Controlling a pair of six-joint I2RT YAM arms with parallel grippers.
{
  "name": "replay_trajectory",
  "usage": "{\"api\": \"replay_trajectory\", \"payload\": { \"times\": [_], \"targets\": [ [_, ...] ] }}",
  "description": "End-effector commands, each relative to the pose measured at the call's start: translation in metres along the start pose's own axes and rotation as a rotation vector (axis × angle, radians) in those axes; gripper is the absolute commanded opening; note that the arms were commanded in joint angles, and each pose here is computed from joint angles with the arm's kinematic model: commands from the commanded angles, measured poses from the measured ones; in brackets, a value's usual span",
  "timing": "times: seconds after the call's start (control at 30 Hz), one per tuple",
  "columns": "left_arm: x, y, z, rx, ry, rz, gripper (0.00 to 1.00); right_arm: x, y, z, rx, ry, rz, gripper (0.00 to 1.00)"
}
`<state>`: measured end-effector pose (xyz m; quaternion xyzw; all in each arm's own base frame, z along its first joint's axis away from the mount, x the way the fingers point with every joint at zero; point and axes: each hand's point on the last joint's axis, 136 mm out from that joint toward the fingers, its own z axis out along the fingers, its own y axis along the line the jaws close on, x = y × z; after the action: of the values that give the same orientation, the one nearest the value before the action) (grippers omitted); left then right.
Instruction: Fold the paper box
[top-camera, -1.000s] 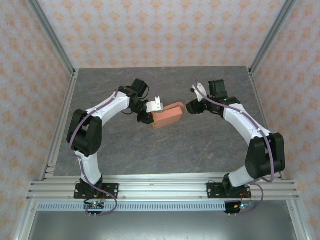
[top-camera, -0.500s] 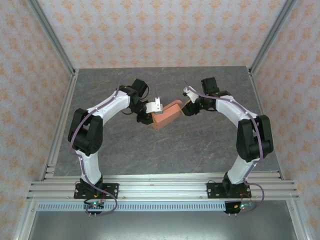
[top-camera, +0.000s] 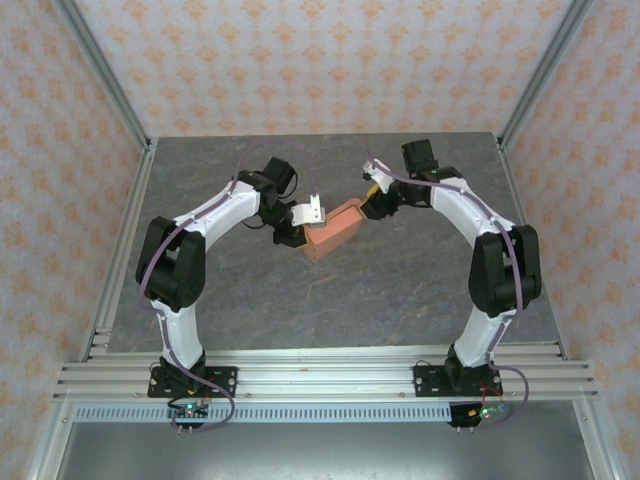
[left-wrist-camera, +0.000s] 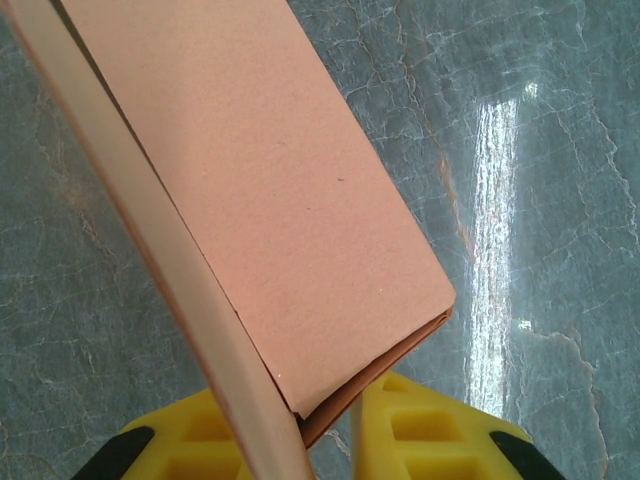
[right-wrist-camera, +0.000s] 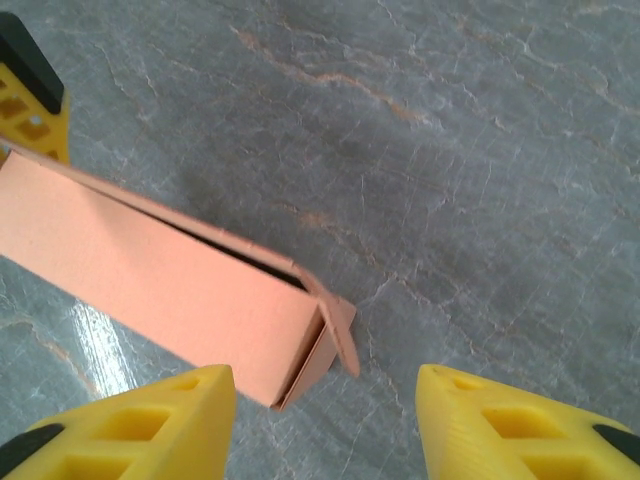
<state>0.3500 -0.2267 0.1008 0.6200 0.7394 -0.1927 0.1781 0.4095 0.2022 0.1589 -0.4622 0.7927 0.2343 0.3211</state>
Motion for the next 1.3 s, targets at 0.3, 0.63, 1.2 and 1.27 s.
{"api": "replay_trajectory", "payload": {
  "times": [0.3,0.63,1.2,1.27],
  "targets": [
    [0.015,-0.002,0.006,0.022,0.059,-0.047,0.16,-0.005,0.005,0.022,-0.164,0.022,-0.011,0.40],
    [0.015,0.000,0.006,0.009,0.058,-0.061,0.16,-0.001,0.013,0.028,-0.102,0.067,0.052,0.10],
    [0.005,0.011,-0.004,-0.075,0.015,-0.158,0.42,0.014,0.009,0.033,0.244,0.166,0.356,0.00],
    [0.004,0.011,-0.005,-0.080,0.011,-0.166,0.45,0.015,0.009,0.033,0.263,0.171,0.375,0.00]
  ]
}}
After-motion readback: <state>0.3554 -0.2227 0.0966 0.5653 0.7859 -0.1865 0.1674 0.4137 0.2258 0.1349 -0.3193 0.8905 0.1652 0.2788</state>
